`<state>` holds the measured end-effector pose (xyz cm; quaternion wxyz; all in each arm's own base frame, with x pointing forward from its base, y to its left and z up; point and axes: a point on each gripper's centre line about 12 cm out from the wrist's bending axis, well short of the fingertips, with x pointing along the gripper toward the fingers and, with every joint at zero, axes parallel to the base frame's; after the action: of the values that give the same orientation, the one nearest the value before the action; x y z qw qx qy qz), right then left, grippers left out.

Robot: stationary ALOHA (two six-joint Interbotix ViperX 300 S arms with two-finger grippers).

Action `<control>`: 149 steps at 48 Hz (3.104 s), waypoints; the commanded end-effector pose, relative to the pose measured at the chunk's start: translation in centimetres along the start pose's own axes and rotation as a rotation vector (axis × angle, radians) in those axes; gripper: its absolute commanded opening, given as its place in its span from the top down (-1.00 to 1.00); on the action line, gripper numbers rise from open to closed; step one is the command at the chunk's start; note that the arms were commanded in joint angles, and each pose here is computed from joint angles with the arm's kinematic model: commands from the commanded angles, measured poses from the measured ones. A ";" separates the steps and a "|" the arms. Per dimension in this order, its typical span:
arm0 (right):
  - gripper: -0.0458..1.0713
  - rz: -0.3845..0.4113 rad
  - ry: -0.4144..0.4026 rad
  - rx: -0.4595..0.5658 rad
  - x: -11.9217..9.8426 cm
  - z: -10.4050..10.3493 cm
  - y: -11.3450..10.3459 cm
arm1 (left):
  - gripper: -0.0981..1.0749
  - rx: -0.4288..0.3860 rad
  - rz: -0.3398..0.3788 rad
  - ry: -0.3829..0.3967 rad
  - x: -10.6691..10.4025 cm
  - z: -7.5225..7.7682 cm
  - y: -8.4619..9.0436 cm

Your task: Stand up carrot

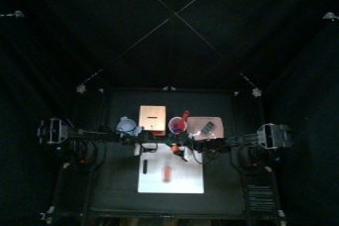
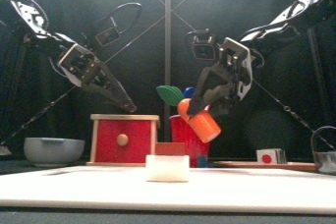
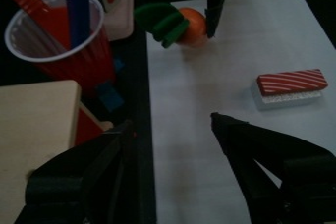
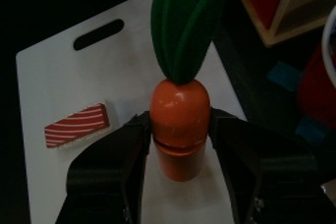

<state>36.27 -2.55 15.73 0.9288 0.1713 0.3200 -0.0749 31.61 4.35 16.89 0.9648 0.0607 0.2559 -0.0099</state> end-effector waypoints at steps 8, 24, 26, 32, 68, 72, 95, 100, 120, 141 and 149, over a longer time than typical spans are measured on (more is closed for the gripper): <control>-0.14 0.016 -0.035 0.022 -0.3 1.1 0.4 | -0.84 0.088 0.001 -0.095 -0.8 3.9 -0.1; -0.14 0.016 -0.035 0.031 -0.2 1.1 0.4 | -0.84 0.208 -0.001 -0.104 0.3 6.1 0.1; -0.14 0.014 -0.034 0.033 -0.2 1.1 0.4 | -0.84 0.238 -0.002 -0.097 0.5 6.3 0.0; -0.14 0.015 -0.035 0.036 -0.2 1.2 0.4 | -0.84 0.307 -0.007 -0.076 1.5 6.7 -0.1; -0.14 0.010 -0.023 0.066 -0.1 0.7 0.3 | -0.84 0.503 -0.001 0.030 4.9 6.7 -0.4; -0.14 0.010 -0.022 0.067 0.0 0.7 0.3 | -0.83 0.515 0.000 0.028 5.1 7.0 -0.4; -0.14 0.008 -0.018 0.068 0.0 0.5 0.2 | -0.80 0.512 -0.001 0.042 6.0 6.6 -0.1; -0.14 0.008 -0.016 0.068 0.0 0.4 0.2 | -0.80 0.513 -0.002 0.044 6.0 6.6 -0.1; -0.14 0.006 -0.015 0.069 0.0 0.4 0.2 | -0.78 0.516 -0.004 0.039 6.1 6.7 -0.1; -0.14 0.007 -0.017 0.071 0.0 0.5 0.2 | -0.32 0.517 -0.003 0.035 6.1 6.8 -0.1; -0.14 0.006 -0.016 0.069 0.0 0.5 0.2 | -0.29 0.526 -0.003 0.035 6.1 6.9 -0.1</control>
<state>36.28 -2.54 15.20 0.9204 0.2016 0.3234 -0.0877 39.75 3.39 18.60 0.9080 0.3038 0.2771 -0.0804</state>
